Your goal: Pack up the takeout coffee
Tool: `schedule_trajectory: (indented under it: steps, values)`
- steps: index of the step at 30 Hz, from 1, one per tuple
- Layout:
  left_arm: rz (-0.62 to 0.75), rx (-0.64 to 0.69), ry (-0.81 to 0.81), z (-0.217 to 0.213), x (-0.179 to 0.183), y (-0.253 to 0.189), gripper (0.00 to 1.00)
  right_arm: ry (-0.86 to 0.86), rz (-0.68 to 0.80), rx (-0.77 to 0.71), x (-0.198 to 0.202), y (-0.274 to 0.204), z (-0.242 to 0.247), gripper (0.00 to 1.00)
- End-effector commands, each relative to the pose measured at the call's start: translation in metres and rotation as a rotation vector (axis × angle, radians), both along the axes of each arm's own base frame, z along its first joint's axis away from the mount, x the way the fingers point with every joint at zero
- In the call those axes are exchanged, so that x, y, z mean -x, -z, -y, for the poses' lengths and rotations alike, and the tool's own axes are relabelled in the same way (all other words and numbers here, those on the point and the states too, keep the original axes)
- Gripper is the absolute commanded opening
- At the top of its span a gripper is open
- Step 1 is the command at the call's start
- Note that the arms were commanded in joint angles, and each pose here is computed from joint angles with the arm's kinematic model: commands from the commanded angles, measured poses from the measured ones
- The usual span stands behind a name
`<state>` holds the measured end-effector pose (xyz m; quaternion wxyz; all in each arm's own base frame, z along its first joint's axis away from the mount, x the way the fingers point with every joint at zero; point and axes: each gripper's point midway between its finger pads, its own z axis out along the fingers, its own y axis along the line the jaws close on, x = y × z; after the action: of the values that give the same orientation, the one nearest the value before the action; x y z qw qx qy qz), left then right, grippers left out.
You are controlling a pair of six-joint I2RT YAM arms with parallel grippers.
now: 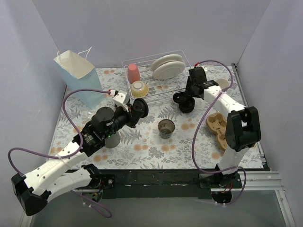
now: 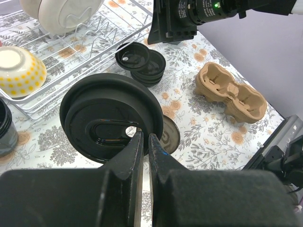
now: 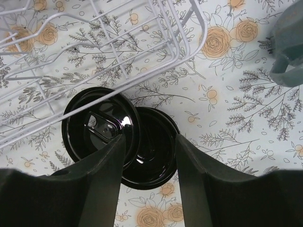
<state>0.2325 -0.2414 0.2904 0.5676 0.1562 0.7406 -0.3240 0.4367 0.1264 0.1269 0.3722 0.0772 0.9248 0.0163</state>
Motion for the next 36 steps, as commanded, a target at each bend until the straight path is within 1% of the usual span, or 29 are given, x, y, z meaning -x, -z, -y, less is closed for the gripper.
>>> schedule_trajectory:
  steps: [1, 7, 16, 29, 36]
  values:
    - [0.051, 0.007, -0.018, -0.005, -0.003, -0.009, 0.0, 0.014, 0.032, 0.031, -0.016, -0.009, 0.003, 0.55]
    - [0.063, 0.014, -0.033, -0.011, -0.002, -0.01, 0.0, -0.016, 0.015, 0.051, -0.022, -0.003, -0.002, 0.55]
    - [0.066, 0.012, -0.039, -0.013, -0.003, -0.01, 0.0, -0.039, -0.042, 0.089, -0.014, 0.017, -0.002, 0.51]
    - [0.073, 0.015, -0.049, -0.017, -0.004, -0.011, 0.0, -0.064, -0.069, 0.109, 0.003, 0.017, -0.001, 0.39]
    - [0.078, 0.02, -0.051, -0.018, -0.004, -0.013, 0.0, -0.069, -0.062, 0.113, 0.01, 0.01, 0.001, 0.36]
